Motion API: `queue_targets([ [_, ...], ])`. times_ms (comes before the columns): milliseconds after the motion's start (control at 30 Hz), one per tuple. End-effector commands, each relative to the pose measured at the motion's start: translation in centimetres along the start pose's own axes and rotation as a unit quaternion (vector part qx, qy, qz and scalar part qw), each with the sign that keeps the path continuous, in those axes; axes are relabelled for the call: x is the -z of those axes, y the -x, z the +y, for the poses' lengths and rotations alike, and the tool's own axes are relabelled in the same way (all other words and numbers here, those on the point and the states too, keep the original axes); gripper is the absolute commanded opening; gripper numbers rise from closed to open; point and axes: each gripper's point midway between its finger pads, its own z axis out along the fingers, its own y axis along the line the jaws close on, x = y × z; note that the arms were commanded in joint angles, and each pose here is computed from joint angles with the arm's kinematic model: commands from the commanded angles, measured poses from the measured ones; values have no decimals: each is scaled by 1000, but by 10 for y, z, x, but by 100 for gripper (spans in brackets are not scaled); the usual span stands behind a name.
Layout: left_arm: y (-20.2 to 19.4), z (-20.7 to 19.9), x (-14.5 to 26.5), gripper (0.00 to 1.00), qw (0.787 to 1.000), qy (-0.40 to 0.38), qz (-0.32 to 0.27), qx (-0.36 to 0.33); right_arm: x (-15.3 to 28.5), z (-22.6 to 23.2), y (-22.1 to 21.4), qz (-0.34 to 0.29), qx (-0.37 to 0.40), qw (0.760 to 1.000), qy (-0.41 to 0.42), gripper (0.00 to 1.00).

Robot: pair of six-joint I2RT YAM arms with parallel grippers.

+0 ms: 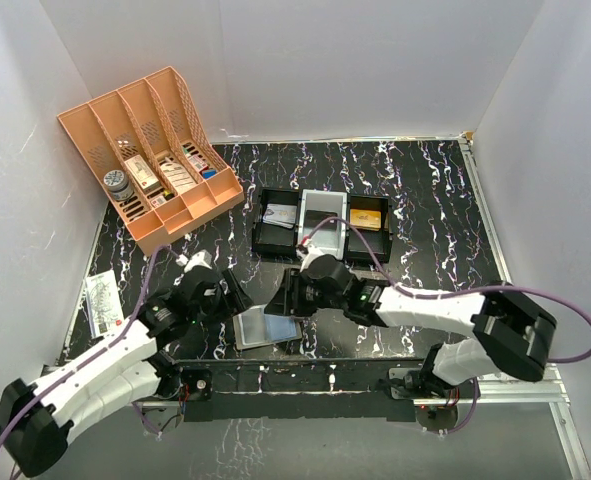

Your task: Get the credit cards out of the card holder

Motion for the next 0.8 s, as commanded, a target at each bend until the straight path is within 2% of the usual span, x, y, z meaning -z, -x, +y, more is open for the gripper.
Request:
queue_targets([
  [0,18,6,21,72,999,10,-51,11,-16,32,5,13,35,998,52,40],
  [200,2,0,24,65,1000,-15,-11,11,-43,25,-6,55,54,997,17,41],
  [367,8,9,31,64,999,8,-29,26,-65,12,-18,88,89,991,-55,48],
  [500,22,22,45,67,996,46,-68,47,-71,-6,-16,67,113,981,-141,57],
  [767,35,29,62,68,991,50,-107,61,-75,-18,-12,44,146,963,-223,60],
])
